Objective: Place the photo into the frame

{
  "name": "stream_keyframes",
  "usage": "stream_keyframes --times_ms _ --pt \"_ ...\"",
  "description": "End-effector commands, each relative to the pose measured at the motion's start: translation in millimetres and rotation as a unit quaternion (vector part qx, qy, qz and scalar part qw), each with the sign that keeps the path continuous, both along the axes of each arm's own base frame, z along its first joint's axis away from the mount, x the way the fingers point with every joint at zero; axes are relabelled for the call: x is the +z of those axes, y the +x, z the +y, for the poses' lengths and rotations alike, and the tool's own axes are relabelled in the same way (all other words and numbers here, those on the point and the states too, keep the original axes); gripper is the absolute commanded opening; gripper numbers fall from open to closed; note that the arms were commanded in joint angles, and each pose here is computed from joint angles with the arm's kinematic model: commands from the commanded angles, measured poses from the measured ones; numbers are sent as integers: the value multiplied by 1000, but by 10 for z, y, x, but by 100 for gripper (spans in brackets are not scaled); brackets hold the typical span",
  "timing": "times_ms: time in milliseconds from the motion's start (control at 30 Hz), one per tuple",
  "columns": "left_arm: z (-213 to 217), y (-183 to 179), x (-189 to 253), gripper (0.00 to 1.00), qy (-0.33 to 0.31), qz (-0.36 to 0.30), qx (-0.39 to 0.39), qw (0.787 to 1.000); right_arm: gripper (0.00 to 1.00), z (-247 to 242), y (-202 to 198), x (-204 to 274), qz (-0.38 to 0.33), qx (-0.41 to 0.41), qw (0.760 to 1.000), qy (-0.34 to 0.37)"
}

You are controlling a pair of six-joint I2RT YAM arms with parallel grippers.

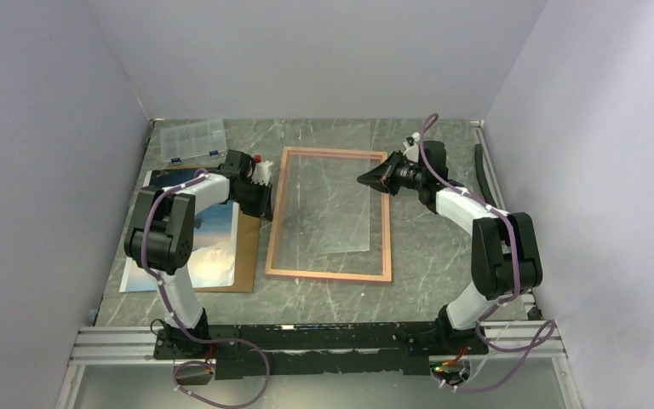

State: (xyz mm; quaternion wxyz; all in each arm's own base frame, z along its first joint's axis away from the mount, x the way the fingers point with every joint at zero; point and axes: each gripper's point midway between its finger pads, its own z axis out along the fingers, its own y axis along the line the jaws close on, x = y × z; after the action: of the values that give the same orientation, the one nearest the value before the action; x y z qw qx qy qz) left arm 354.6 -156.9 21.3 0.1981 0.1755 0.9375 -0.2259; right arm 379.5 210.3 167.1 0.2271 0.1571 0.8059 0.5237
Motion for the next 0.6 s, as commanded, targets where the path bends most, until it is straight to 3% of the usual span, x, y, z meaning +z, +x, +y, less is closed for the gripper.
stream_keyframes --times_ms 0,567 --pt "-146 54 75 21 -20 -13 -13 1000 0 34 -58 -39 -12 13 1000 -25" --pt "-133 48 66 20 -18 -17 -12 1000 0 -155 18 -168 -3 -2 998 -63"
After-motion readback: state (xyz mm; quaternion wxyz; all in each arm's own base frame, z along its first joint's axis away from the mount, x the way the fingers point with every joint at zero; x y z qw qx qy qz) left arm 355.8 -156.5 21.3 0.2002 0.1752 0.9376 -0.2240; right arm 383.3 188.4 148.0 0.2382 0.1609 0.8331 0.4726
